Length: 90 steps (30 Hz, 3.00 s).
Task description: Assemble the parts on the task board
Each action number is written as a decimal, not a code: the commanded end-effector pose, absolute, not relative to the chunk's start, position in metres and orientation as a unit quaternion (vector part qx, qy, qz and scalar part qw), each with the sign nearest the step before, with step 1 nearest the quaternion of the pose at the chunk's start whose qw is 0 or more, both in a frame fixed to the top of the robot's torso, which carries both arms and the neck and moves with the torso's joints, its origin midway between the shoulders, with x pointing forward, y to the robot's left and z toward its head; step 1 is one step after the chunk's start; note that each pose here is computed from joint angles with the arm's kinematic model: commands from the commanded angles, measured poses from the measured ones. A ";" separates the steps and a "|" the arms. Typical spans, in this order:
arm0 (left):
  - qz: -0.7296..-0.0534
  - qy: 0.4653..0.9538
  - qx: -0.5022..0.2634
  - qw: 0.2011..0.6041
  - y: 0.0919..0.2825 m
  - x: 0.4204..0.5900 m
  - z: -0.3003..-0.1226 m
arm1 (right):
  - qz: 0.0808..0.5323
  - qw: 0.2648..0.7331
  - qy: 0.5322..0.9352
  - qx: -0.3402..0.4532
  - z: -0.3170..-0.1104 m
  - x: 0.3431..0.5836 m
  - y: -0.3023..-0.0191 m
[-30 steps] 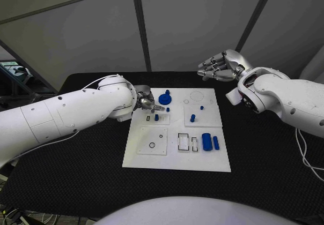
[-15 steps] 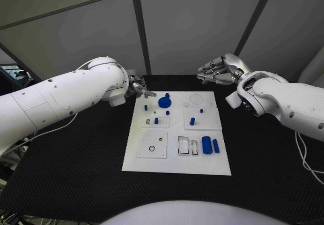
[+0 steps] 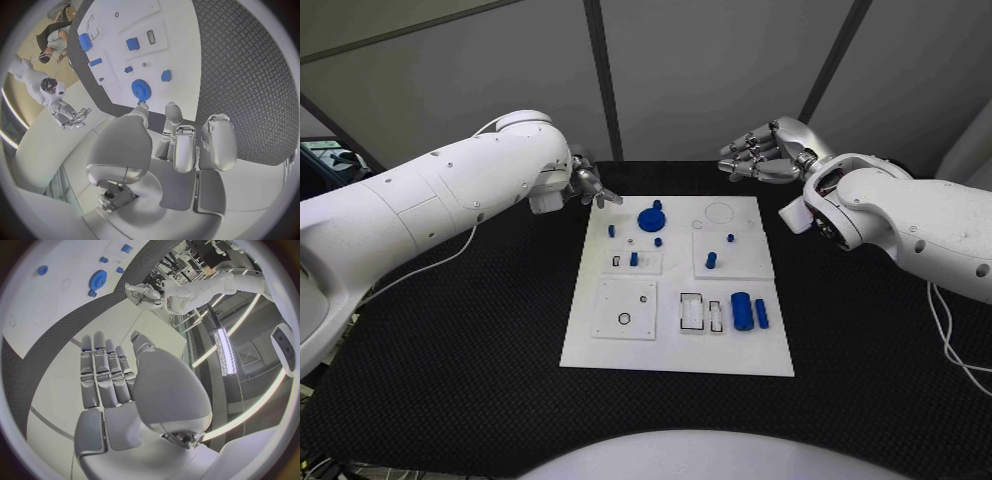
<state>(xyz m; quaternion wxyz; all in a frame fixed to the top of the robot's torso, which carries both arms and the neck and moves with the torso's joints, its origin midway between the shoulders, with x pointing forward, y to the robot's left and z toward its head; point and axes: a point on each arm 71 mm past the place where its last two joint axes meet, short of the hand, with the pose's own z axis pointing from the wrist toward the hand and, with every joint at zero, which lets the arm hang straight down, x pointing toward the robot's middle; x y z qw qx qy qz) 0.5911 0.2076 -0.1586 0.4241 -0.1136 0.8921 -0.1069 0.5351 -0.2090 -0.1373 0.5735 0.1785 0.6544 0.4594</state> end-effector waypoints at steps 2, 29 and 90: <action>-0.091 0.909 -0.096 0.396 0.208 0.592 -0.165 | 0.463 0.571 0.655 0.175 -0.136 0.535 -0.206; -0.077 0.927 -0.074 0.360 0.197 0.590 -0.186 | 0.467 0.567 0.657 0.172 -0.137 0.536 -0.201; -0.115 0.927 -0.090 0.344 0.192 0.586 -0.193 | 0.467 0.562 0.660 0.171 -0.138 0.537 -0.198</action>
